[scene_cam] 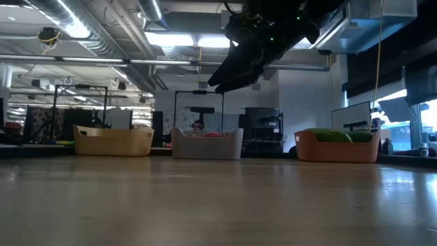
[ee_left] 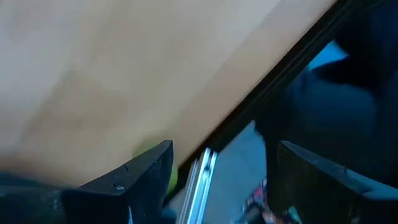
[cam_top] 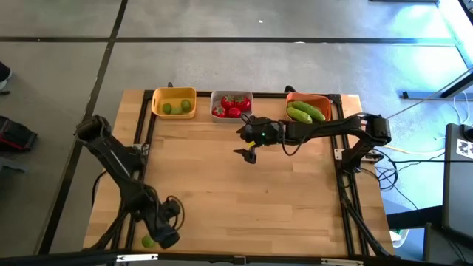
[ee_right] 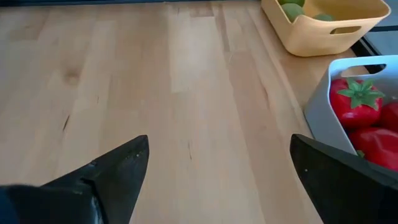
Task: Sort produce into baskets
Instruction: Put the lime into the yellow bin
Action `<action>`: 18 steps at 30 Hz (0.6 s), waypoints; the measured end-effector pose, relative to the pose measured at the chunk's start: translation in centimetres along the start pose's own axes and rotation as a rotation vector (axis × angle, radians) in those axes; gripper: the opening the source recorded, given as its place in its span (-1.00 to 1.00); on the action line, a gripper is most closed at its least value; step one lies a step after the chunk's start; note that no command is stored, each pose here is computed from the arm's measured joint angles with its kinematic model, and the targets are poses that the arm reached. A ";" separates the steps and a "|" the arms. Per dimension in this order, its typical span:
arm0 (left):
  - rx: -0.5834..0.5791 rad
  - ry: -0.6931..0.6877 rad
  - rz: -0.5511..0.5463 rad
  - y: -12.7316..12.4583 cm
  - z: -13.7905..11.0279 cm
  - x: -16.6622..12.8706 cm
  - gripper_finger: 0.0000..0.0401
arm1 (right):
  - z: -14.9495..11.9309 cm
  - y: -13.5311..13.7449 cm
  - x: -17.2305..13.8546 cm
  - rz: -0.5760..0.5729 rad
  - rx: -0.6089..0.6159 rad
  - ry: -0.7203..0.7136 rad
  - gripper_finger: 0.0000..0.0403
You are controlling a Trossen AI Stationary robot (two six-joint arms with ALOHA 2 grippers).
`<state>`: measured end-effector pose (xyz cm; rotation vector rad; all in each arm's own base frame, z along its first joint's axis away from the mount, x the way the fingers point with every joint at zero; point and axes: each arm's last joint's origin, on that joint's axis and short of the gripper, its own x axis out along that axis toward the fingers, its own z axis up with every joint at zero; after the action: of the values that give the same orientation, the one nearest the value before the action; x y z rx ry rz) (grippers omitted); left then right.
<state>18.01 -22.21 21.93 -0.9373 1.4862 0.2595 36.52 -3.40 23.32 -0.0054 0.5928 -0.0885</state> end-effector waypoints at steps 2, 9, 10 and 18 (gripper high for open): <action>-0.043 0.061 0.036 0.0 -0.8 1.0 0.41 | 0.0 0.0 0.0 0.000 0.000 0.001 0.88; -0.090 0.161 0.156 0.4 -2.0 3.7 0.41 | 0.0 0.0 0.0 0.000 -0.001 0.003 0.88; -0.087 0.162 0.166 0.5 -2.0 4.0 0.41 | 0.0 0.0 0.0 0.000 0.000 0.005 0.88; -0.053 0.258 0.279 1.0 -1.8 6.8 0.41 | -0.3 0.0 0.0 0.001 0.000 0.032 0.88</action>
<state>16.92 -25.43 15.68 -0.8260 1.8592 0.3931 36.35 -3.37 23.07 -0.0041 0.6247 -0.0874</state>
